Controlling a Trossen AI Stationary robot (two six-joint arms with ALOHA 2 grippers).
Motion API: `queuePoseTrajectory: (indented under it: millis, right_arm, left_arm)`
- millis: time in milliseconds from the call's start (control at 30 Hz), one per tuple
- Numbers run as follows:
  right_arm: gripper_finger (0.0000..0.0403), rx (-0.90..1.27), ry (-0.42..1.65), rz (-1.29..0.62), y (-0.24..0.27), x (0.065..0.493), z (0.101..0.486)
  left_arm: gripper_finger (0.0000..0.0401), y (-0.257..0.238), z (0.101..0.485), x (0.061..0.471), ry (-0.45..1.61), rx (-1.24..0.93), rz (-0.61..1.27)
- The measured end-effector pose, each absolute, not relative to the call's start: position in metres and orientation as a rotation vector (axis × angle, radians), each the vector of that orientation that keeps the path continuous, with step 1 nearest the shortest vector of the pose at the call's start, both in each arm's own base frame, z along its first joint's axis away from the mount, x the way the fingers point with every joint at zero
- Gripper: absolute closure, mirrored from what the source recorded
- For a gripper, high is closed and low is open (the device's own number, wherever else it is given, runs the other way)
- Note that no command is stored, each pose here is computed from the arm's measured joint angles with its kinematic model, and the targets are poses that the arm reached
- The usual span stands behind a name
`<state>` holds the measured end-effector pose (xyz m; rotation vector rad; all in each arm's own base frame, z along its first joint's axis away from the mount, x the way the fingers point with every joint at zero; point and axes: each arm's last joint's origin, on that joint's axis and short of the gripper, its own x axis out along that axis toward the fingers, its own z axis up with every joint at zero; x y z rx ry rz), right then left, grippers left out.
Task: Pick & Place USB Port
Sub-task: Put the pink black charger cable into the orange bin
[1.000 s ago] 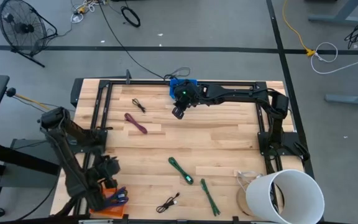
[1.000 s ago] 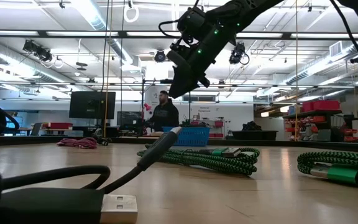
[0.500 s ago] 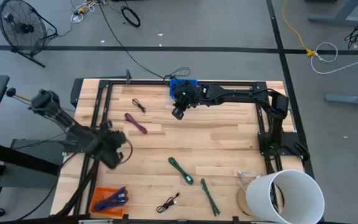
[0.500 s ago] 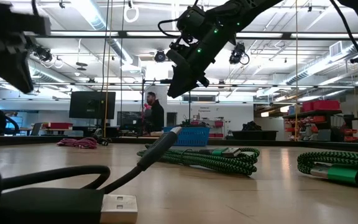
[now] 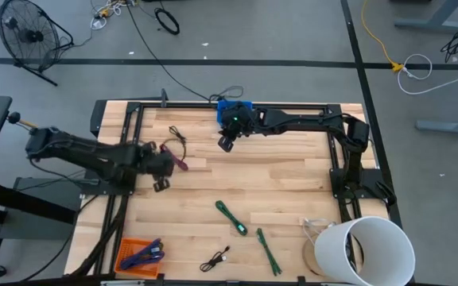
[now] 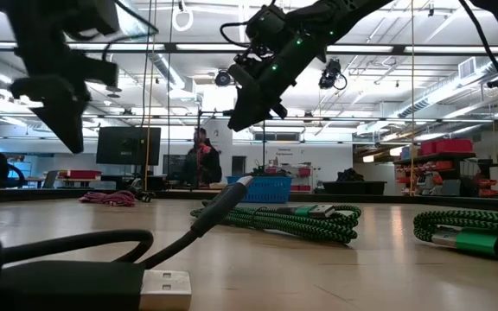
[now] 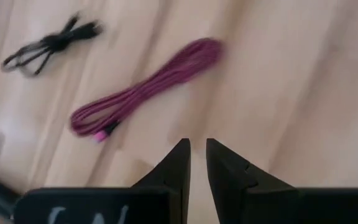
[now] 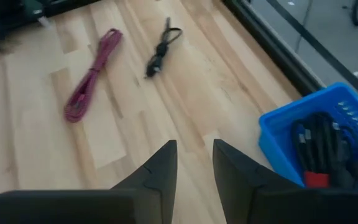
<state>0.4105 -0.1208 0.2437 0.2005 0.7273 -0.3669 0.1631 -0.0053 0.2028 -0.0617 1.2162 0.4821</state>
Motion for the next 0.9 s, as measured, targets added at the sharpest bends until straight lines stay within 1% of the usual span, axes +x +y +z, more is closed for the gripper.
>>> queuePoseTrajectory:
  millis: [100,233,367,500,600,700,767,833,900]
  right_arm:
    - [0.0298,0.205,0.723,-0.332,-0.117,0.412,0.244]
    - [0.0298,0.201,0.722,-0.321,-0.113,0.413,0.244]
    - [0.0298,0.194,0.714,-0.314,-0.111,0.414,0.245]
    - [0.0298,0.191,0.709,-0.309,-0.109,0.415,0.245]
    - [0.0298,0.182,0.71,-0.303,-0.108,0.415,0.245]
    - [0.0298,0.186,0.717,-0.295,-0.107,0.415,0.245]
    - [0.0298,0.195,0.725,-0.283,-0.107,0.415,0.244]
    - [0.0298,0.194,0.728,-0.277,-0.105,0.415,0.244]
    - [0.0298,0.194,0.734,-0.273,-0.104,0.415,0.244]
  left_arm:
    - [0.0346,0.013,0.199,0.167,1.238,-0.128,0.545]
    - [0.0346,0.03,0.192,0.175,1.272,-0.206,0.493]
    - [0.0346,0.045,0.181,0.18,1.332,-0.274,0.495]
    - [0.0346,0.053,0.176,0.191,1.341,-0.285,0.449]
    - [0.0346,0.053,0.184,0.207,1.29,-0.135,0.33]
    - [0.0346,0.05,0.183,0.21,1.346,0.092,0.288]
    - [0.0346,0.048,0.181,0.209,1.389,0.219,0.211]
    - [0.0346,0.047,0.18,0.208,1.419,0.301,0.103]
    - [0.0346,0.047,0.179,0.209,1.423,0.359,0.037]
